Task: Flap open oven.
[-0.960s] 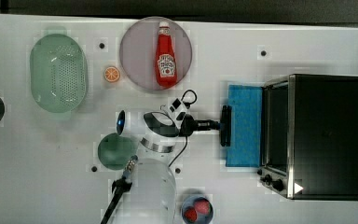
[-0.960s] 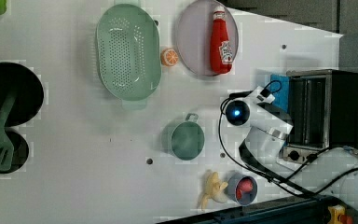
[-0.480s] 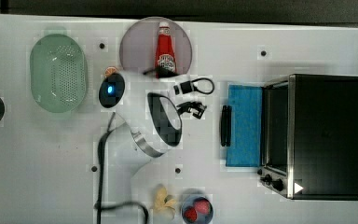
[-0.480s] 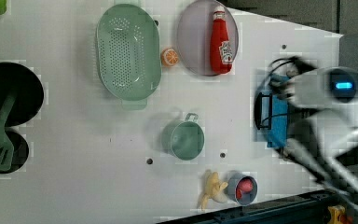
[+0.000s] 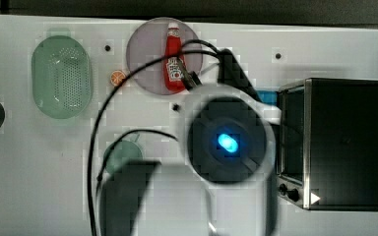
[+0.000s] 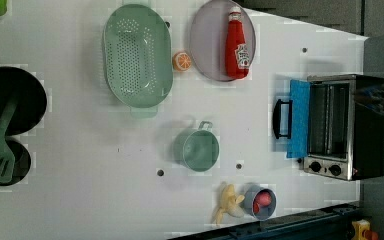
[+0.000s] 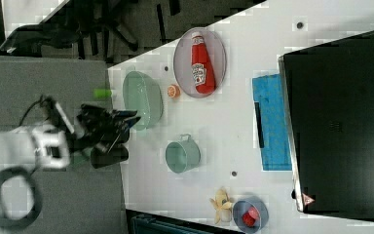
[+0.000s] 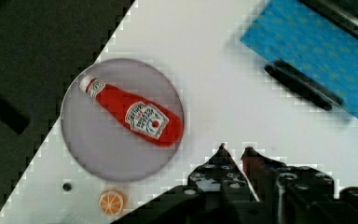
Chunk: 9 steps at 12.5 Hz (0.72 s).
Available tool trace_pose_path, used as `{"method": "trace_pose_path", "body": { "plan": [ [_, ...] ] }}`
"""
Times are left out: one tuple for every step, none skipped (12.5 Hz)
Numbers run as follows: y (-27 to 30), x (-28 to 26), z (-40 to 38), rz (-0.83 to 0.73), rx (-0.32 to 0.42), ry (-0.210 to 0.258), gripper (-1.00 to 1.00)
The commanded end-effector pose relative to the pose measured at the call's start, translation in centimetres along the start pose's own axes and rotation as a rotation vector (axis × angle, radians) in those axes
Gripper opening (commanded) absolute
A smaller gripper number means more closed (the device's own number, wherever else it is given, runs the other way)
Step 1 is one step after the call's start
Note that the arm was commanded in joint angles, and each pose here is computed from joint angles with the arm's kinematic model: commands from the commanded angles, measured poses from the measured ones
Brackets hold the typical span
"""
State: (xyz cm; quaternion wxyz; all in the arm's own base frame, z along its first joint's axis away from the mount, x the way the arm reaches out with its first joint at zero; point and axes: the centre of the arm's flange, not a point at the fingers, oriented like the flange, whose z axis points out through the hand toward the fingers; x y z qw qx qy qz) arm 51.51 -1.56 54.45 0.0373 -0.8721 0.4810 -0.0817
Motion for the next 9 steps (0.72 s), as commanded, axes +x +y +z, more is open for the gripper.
{"method": "trace_pose_path", "body": {
  "plan": [
    [1.8, 0.8, -0.5, 0.093, -0.046, -0.034, -0.65],
    [2.2, 0.5, -1.4, 0.091, -0.041, -0.038, -0.65],
    [2.5, 0.3, -1.8, 0.09, -0.044, -0.043, -0.65],
    [2.7, 0.2, -1.8, 0.09, -0.06, -0.053, -0.65],
    [2.8, 0.2, -1.7, 0.089, -0.067, -0.057, -0.65],
    [2.8, 0.2, -1.7, 0.089, -0.068, -0.057, -0.65],
    [2.8, 0.2, -1.6, 0.091, -0.068, -0.057, -0.65],
    [2.8, 0.2, -1.6, 0.091, -0.067, -0.057, -0.65],
    [2.8, 0.2, -1.6, 0.091, -0.068, -0.057, -0.65]
  ]
}}
